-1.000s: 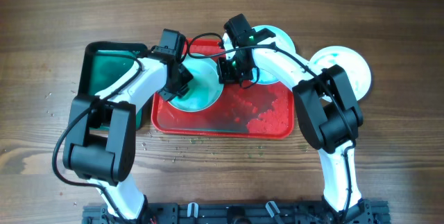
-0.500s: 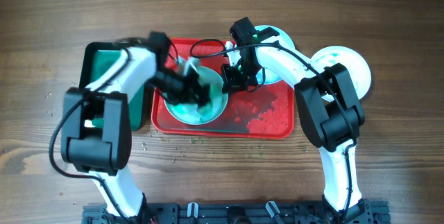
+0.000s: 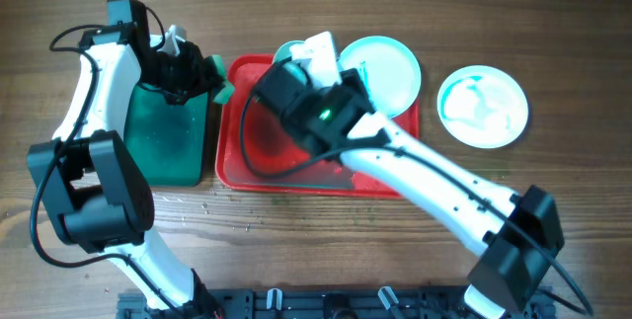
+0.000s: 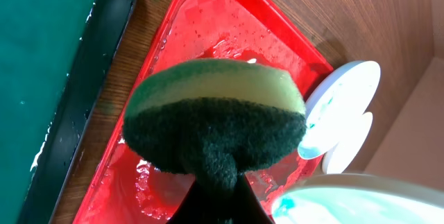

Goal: Clean dirty plates on tray and stack at the side
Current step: 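Lift the plate with the right gripper and stack it on the first plate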

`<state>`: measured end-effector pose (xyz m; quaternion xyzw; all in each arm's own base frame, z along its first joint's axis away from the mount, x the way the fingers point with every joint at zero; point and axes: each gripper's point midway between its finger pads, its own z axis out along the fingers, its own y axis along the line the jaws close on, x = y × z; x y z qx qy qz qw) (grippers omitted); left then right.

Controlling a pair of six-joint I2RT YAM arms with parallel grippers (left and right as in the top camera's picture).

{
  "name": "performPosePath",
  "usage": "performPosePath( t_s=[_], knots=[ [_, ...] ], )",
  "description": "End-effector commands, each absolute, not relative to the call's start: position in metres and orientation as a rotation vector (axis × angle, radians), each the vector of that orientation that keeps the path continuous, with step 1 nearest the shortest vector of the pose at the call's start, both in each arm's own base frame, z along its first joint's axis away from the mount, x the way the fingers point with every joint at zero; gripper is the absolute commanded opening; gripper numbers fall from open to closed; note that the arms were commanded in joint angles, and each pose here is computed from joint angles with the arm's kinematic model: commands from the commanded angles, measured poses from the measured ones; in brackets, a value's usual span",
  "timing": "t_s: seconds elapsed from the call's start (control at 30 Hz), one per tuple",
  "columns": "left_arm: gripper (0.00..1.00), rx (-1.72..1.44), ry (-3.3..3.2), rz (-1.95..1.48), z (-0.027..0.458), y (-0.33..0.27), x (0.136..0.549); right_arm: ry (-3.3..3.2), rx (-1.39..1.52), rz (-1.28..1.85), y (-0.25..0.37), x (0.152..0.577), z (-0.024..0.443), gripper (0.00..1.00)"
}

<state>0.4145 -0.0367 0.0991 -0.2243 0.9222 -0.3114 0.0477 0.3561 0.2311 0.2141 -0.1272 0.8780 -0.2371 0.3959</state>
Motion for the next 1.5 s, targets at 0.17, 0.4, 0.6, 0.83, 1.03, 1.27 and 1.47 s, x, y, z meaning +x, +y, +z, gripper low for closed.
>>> performPosePath(
  t_s=[0.17,0.4,0.6,0.83,1.03,1.27,1.47],
  knots=[
    [0.04,-0.72,2.782,-0.939,0.099,-0.035,0.422,1.701,-0.175,-0.906,0.235,0.331,0.303,0.04],
    [0.04,-0.72,2.792,-0.935,0.098,-0.036,0.421,1.769,-0.214,-0.843,0.244,0.33,0.29,0.04],
    [0.04,-0.63,2.851,-0.846,0.092,-0.059,0.418,2.278,-0.417,-0.529,0.243,0.346,0.21,0.04],
    [0.04,-0.517,2.884,-0.809,0.09,-0.097,0.416,2.589,0.226,0.045,0.07,0.392,0.232,0.04],
    [0.04,-0.531,2.911,-0.721,0.085,-0.107,0.413,2.607,0.938,-0.129,-0.105,0.374,0.167,0.04],
    [0.04,-0.529,2.907,-0.722,0.085,-0.107,0.414,2.704,1.154,-0.204,-0.131,0.342,0.069,0.04],
    [0.04,-0.527,2.902,-0.72,0.085,-0.107,0.415,2.798,0.831,0.249,-0.075,0.37,0.073,0.66]
  ],
)
